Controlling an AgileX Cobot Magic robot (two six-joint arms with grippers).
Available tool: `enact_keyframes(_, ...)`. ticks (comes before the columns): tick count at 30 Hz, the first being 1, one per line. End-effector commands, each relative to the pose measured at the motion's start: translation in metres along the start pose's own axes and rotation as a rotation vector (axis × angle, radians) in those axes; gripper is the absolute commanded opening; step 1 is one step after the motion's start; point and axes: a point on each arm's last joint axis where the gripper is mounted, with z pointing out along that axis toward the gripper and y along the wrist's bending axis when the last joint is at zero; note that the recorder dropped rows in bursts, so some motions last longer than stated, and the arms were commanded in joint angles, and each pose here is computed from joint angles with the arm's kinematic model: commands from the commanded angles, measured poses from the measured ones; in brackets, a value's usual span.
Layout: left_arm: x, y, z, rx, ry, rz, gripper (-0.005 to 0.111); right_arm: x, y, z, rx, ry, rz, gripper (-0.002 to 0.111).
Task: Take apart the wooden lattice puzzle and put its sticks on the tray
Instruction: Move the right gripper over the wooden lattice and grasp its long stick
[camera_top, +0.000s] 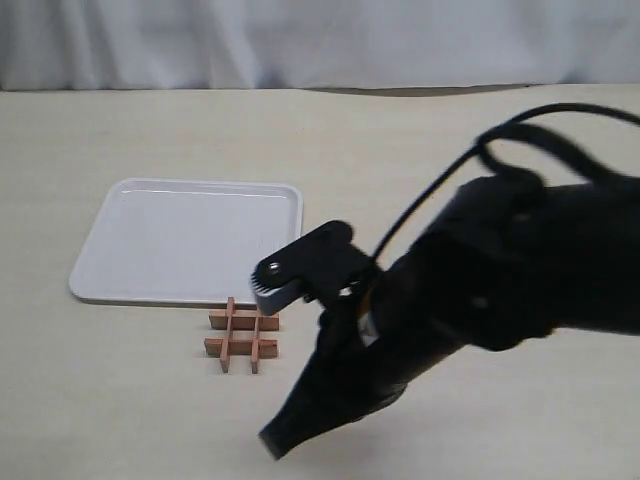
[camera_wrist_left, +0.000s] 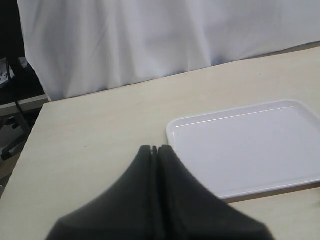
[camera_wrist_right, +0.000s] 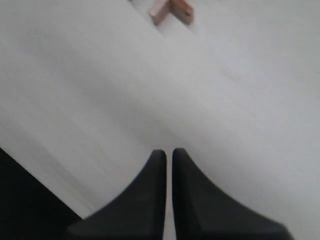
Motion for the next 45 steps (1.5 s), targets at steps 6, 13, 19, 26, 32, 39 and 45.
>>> enact_keyframes(6,0.000,0.001,0.000,-0.012,-0.008,0.001,0.000,-0.042,0.041,0.052,0.041,0.067,0.083,0.024)
enact_keyframes(13,0.000,0.001,0.000,-0.012,-0.008,0.001,0.000,-0.051,0.043,0.063,0.029,0.017,0.250,0.041)
enact_keyframes(19,0.000,0.001,0.000,-0.012,-0.008,0.001,0.000,-0.053,0.035,0.073,0.112,-0.021,0.339,0.041)
enact_keyframes(26,0.000,0.001,0.000,-0.012,-0.008,0.001,0.000,-0.055,0.031,0.082,0.143,-0.047,0.387,0.041)
enact_keyframes(32,0.000,0.001,0.000,-0.012,-0.008,0.001,0.000,-0.058,0.032,0.089,0.129,-0.088,0.431,0.041)
enact_keyframes(39,0.000,0.001,0.000,-0.012,-0.008,0.001,0.000,-0.059,0.029,0.100,0.154,-0.112,0.461,0.033)
enact_keyframes(45,0.000,0.001,0.000,-0.012,-0.008,0.001,0.000,-0.060,0.026,0.102,0.183,-0.139,0.464,0.004)
